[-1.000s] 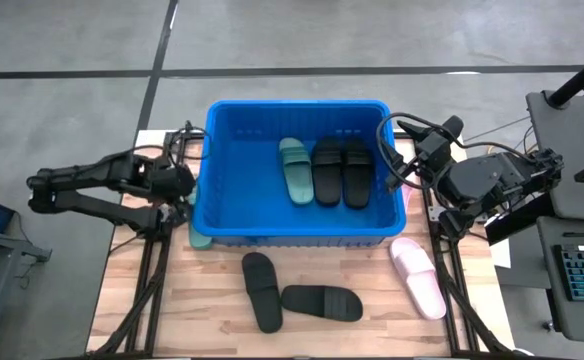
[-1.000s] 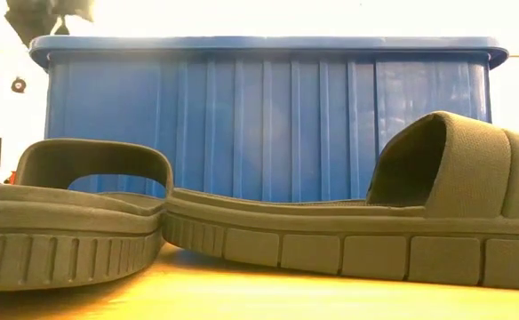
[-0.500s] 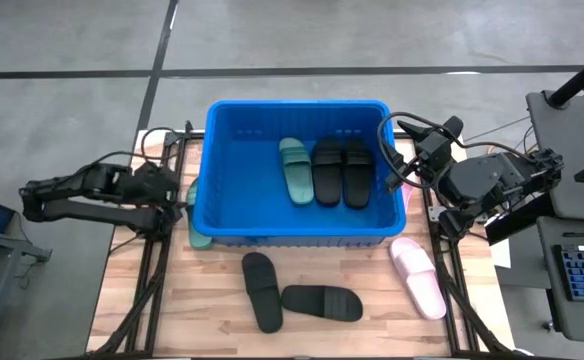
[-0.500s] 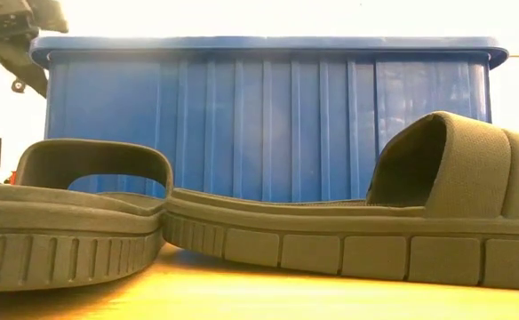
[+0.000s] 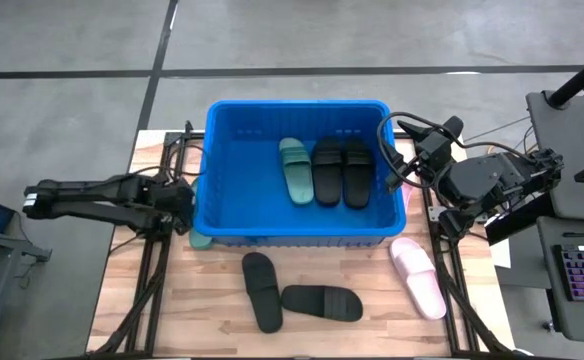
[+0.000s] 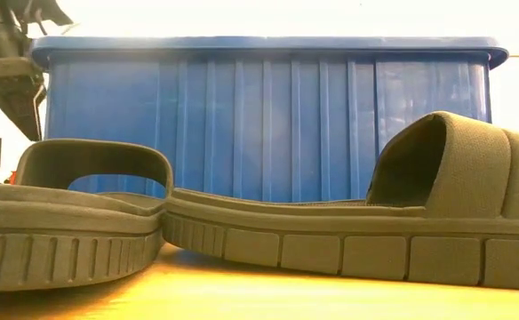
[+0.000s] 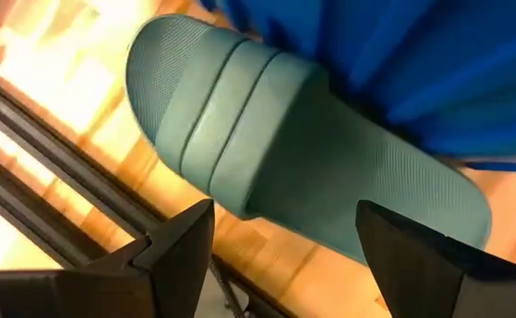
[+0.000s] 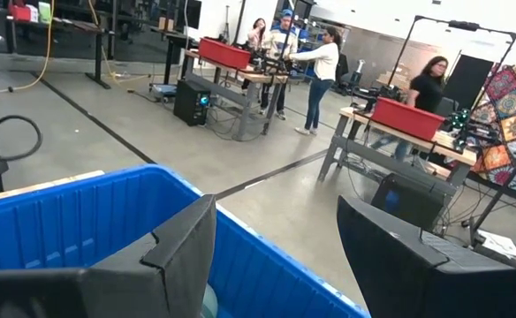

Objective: Pick and place slides into bin
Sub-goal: Put the green slide into the blue container

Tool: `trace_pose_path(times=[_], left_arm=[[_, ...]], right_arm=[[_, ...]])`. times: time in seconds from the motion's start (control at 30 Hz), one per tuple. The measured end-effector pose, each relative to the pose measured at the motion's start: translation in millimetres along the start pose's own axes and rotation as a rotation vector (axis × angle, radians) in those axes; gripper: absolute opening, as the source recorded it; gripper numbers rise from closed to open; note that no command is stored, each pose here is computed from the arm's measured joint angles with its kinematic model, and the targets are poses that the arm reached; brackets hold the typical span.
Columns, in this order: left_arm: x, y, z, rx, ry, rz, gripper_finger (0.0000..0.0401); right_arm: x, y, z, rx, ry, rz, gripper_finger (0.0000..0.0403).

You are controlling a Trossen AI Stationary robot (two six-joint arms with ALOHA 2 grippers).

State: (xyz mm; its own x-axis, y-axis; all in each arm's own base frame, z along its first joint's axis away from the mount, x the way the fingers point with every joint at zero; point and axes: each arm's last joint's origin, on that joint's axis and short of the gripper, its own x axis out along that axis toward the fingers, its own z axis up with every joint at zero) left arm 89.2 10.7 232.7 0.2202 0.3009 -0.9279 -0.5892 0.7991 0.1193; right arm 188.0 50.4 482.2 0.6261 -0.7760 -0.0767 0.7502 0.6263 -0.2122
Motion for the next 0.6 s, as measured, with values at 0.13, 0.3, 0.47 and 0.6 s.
trace_pose_path(times=[0.13,0.3,0.47,0.6], left_arm=[[0.7,-3.0,6.4,-0.060,0.016,0.059,0.0260],[11.4,-12.2,15.6,-0.052,0.047,0.093,0.0260],[20.1,-23.7,28.9,-0.061,-0.049,0.025,0.0260],[27.3,-30.2,35.2,-0.039,-0.094,0.002,0.0260]], right_arm=[[0.1,-0.1,0.1,0.002,-0.001,-0.003,0.0226],[0.0,-1.0,0.2,0.002,-0.002,-0.034,0.0226],[0.0,-1.0,0.2,0.001,-0.002,-0.034,0.0226],[0.0,-1.0,0.1,0.000,-0.002,-0.034,0.0226]])
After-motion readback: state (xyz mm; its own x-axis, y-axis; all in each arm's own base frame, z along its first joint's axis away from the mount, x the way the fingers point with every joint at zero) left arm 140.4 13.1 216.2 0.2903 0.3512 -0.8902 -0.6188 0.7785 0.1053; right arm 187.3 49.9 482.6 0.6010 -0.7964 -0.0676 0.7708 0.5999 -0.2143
